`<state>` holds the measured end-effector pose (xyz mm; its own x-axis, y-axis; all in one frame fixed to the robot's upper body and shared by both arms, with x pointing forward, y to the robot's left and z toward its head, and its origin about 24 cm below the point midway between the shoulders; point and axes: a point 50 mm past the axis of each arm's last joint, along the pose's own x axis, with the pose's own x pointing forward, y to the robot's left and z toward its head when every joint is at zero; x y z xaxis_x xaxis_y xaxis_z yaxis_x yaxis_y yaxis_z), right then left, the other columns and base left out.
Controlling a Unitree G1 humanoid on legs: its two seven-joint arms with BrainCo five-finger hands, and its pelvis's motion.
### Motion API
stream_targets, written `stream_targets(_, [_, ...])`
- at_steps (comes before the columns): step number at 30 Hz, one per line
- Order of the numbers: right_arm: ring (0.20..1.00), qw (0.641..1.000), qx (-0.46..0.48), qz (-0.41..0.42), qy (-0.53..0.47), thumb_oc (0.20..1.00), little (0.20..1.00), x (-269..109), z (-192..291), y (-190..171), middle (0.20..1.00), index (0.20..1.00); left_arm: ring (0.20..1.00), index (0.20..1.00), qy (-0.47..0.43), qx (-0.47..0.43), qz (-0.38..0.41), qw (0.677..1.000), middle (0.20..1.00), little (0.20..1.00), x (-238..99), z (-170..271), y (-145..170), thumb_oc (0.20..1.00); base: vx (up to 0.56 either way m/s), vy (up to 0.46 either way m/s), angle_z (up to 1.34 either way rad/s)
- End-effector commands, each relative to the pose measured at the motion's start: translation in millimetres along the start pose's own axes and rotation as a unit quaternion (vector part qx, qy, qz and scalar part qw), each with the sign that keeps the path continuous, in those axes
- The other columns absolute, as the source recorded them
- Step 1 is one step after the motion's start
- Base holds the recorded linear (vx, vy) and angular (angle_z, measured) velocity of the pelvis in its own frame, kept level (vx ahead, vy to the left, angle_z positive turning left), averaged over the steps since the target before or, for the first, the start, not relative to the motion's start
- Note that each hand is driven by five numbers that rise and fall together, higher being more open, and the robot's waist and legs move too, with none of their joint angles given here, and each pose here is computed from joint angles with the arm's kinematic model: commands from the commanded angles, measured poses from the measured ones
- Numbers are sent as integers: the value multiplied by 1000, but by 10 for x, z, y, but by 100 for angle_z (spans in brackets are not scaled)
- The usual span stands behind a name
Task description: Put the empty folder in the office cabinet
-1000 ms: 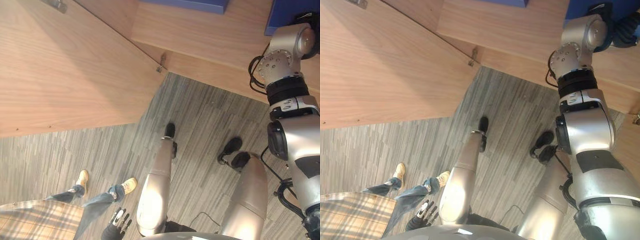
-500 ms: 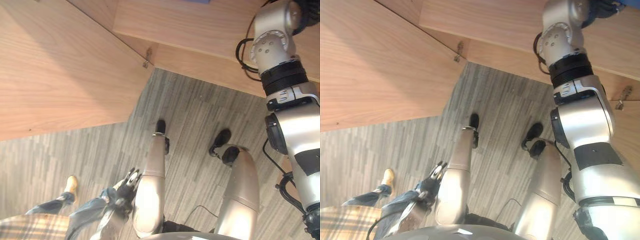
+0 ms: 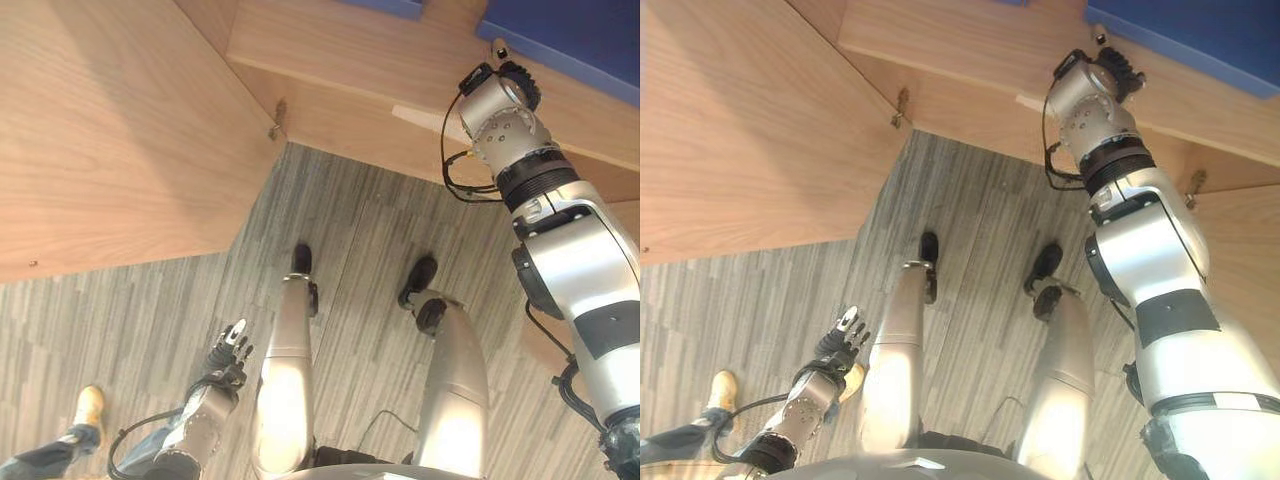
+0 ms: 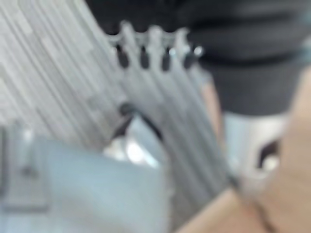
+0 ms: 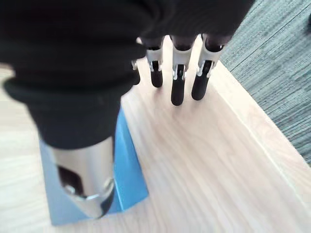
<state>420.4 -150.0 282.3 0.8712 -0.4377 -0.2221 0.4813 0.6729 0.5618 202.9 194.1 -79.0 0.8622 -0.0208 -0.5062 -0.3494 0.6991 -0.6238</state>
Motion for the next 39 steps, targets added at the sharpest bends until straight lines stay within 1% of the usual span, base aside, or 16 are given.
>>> stream_targets(1, [1000,1000,-2,-3,15,1000,1000,61,44,-98,1000,1000,1000,1000,7,8,43,999,1000,1000,-21,1,136,1000,-17,-1,-16])
stream_targets(7, [1000,989,-118,-34,-85,1000,1000,49,131,-105,1000,1000,1000,1000,-10,5,52,999,1000,1000,100,104,-28,1000,-11,-3,-3])
stream_targets(9, [1000,971,-193,-45,-134,1000,1000,46,177,-111,1000,1000,1000,1000,-14,2,56,998,1000,1000,134,119,-89,1000,8,-3,-6])
stream_targets(10, [1000,954,-252,-45,-154,1000,1000,43,200,-103,1000,1000,1000,1000,-17,0,58,998,1000,1000,168,127,-145,1000,0,0,0])
stream_targets(12, [1000,954,-260,-53,-138,1000,1000,43,180,-111,1000,1000,1000,1000,-18,-1,59,998,1000,1000,187,132,-170,1000,7,-9,3])
stream_targets(14, [1000,925,-329,-92,-168,1000,1000,48,197,-157,1000,1000,1000,1000,-19,-6,62,998,1000,1000,215,130,-221,1000,12,-4,6])
stream_targets(16, [1000,833,-472,-166,-237,1000,1000,50,389,-241,1000,1000,1000,1000,-24,-16,67,997,1000,1000,260,142,-265,1000,0,0,0])
stream_targets(17, [1000,808,-509,-180,-236,1000,1000,52,425,-265,1000,1000,1000,1000,-23,-18,69,997,1000,1000,274,137,-277,1000,0,0,0])
stream_targets(21, [1000,754,-578,-222,-218,1000,1000,60,529,-351,1000,1000,1000,1000,-28,-20,75,997,1000,1000,334,229,-268,1000,38,-42,-3])
stream_targets(24, [1000,729,-602,-249,-212,1000,1000,96,594,-462,1000,1000,1000,1000,-33,-24,82,996,1000,1000,367,276,-281,1000,46,-44,-3])
stream_targets(25, [1000,732,-596,-255,-209,1000,1000,91,622,-467,1000,1000,1000,1000,-34,-25,84,996,1000,1000,377,296,-275,1000,46,-36,6])
stream_targets(27, [1000,758,-573,-255,-183,1000,1000,93,556,-477,1000,1000,1000,1000,-35,-27,86,995,1000,1000,393,316,-270,1000,35,-20,6])
stream_targets(36, [1000,772,-535,-279,-199,1000,1000,96,564,-502,1000,1000,1000,1000,-32,-35,86,995,1000,1000,445,368,-297,1000,15,-4,-1])
stream_targets(37, [620,775,-531,-277,-203,620,620,96,571,-499,620,620,1000,1000,-33,-38,86,995,1000,1000,449,378,-307,1000,16,12,-5])
stream_targets(38, [620,775,-531,-277,-203,620,620,96,571,-499,620,620,1000,1000,-33,-38,86,995,1000,1000,449,378,-307,1000,0,0,0])
stream_targets(39, [247,775,-530,-277,-203,247,247,99,582,-507,247,247,1000,1000,-33,-38,88,995,1000,1000,451,389,-304,1000,33,3,-1])
